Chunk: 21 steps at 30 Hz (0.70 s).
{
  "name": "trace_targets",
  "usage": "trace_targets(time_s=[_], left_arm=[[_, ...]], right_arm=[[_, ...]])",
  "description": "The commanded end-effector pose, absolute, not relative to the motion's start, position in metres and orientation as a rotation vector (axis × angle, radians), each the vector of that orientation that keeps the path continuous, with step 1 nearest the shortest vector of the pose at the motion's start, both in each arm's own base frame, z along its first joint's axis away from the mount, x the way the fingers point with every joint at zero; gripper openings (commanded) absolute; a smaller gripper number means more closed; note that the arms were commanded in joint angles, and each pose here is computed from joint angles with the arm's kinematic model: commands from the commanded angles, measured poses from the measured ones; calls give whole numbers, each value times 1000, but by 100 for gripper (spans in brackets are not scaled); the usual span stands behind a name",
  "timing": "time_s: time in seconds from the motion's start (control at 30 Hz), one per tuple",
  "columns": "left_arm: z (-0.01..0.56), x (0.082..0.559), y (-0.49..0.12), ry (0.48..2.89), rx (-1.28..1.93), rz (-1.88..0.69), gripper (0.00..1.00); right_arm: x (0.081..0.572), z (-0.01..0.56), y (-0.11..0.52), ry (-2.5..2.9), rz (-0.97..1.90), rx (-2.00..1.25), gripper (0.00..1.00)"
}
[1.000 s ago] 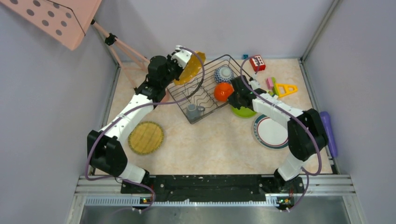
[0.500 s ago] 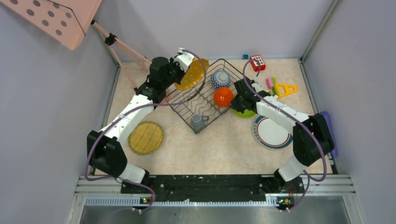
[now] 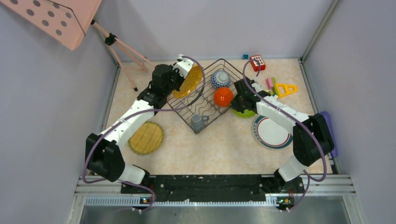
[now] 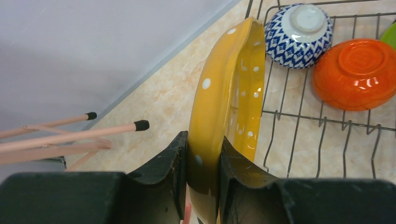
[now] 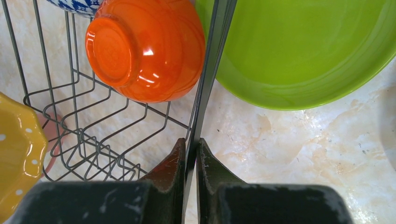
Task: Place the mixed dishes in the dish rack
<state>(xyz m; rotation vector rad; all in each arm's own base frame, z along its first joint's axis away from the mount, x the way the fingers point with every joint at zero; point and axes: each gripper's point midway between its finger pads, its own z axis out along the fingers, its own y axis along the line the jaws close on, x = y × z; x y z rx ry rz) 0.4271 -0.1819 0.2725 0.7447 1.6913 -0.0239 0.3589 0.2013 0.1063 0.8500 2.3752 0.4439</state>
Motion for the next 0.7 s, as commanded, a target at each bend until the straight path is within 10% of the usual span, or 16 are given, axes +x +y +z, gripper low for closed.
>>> trace_targets(time_s=[0.0, 0.33, 0.37, 0.4, 0.67], left_arm=[[336, 445, -177, 1481, 573, 11, 0], [302, 438, -180, 1570, 584, -37, 0], [300, 437, -179, 1575, 584, -35, 0], [297, 437, -178, 1582, 584, -32, 0], [271, 440, -178, 1627, 569, -38, 0]], right_arm=[[370, 138, 211, 2285, 537, 763, 0], [374, 158, 207, 2229, 543, 743, 0], [374, 159, 207, 2228, 540, 741, 32], [375, 160, 207, 2230, 542, 732, 90], [376, 170, 207, 2215, 553, 729, 99]])
